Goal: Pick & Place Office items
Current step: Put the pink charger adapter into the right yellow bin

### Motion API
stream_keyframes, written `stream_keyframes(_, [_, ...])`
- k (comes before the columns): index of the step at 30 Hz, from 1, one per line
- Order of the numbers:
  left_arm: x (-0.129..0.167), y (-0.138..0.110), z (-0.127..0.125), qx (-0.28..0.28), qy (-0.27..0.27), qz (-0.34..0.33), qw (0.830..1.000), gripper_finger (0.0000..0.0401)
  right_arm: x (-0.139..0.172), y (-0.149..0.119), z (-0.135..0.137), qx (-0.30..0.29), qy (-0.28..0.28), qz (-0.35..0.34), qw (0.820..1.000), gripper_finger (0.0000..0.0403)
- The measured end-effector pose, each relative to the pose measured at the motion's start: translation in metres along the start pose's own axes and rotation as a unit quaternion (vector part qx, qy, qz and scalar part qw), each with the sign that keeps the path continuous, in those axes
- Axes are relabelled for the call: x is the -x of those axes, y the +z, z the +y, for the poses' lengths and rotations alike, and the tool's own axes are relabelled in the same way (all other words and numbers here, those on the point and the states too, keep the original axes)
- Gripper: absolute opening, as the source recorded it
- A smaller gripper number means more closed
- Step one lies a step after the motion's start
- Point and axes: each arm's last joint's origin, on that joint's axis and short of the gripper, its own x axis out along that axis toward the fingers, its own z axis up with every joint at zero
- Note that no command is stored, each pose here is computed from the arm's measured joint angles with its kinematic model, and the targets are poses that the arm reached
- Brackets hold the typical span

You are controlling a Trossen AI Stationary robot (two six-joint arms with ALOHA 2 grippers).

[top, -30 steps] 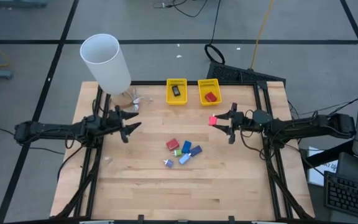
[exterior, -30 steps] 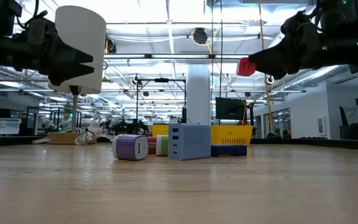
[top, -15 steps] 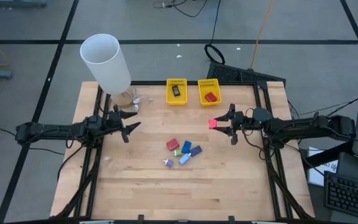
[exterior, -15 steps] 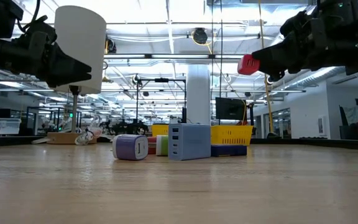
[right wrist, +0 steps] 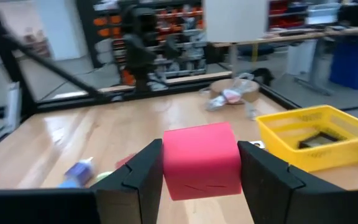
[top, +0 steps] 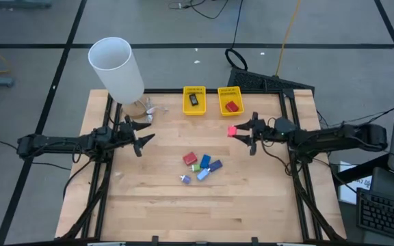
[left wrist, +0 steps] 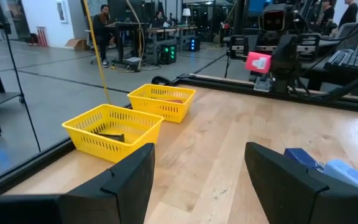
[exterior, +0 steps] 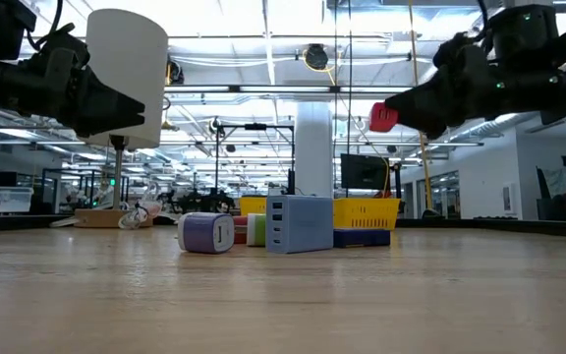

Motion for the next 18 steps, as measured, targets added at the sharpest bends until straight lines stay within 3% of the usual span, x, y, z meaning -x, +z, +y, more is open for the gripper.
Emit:
stream_keyframes(9, [0.0,0.0,0.0,0.0,0.0,0.0,1.0,0.0253,-0.024,-0.005,-0.019,-0.019,-0.098,0.018,0.995,0.0165])
stream_keyframes(18, [0.0,0.0,0.0,0.0,0.0,0.0,1.0,0.0253,-0.05,-0.003,-0.067,-0.051,-0.203,0.033,0.977,0.0168])
